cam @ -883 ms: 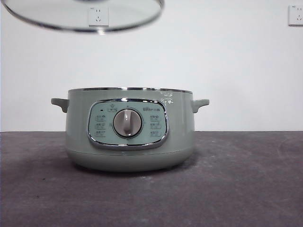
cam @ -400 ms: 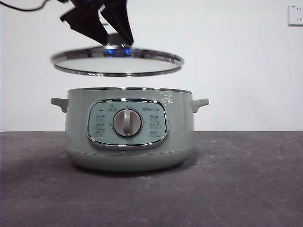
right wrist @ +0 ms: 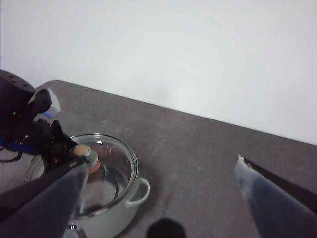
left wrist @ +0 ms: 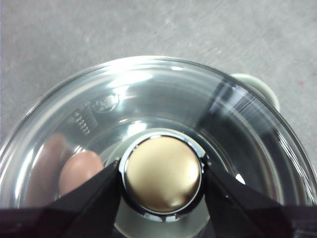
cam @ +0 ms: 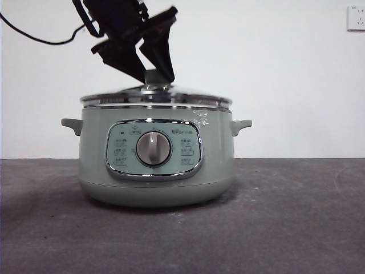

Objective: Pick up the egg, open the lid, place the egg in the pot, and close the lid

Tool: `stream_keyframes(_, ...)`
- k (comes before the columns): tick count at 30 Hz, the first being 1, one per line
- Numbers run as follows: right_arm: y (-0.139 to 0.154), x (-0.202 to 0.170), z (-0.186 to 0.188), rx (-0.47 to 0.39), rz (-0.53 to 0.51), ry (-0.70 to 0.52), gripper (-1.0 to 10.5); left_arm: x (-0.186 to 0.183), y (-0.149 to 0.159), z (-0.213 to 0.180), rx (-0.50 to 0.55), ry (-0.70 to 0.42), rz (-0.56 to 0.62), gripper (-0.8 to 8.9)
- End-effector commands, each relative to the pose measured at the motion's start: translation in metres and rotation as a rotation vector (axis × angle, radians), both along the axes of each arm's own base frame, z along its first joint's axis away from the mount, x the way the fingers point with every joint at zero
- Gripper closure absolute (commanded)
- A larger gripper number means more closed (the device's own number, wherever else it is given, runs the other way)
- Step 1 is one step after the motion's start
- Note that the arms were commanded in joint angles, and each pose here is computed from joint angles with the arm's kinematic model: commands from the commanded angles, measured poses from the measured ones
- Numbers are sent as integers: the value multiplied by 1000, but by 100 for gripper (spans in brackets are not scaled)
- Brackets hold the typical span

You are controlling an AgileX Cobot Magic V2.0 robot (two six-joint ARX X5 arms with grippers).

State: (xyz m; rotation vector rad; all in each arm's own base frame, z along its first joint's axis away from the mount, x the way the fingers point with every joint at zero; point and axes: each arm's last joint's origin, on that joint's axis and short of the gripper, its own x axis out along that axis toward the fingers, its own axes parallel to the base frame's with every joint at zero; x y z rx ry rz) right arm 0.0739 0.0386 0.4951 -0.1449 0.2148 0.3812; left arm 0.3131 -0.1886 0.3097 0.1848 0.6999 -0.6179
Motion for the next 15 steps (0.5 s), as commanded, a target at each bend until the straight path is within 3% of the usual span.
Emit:
stream_keyframes(1,-1,-1,-1,4,-4,11,442,1,-2,11,-34,-56,-4,822)
stream_keyframes(15,-1,-2,-4,-11,2,39,442,5,-4,6,-29,-55,2,822)
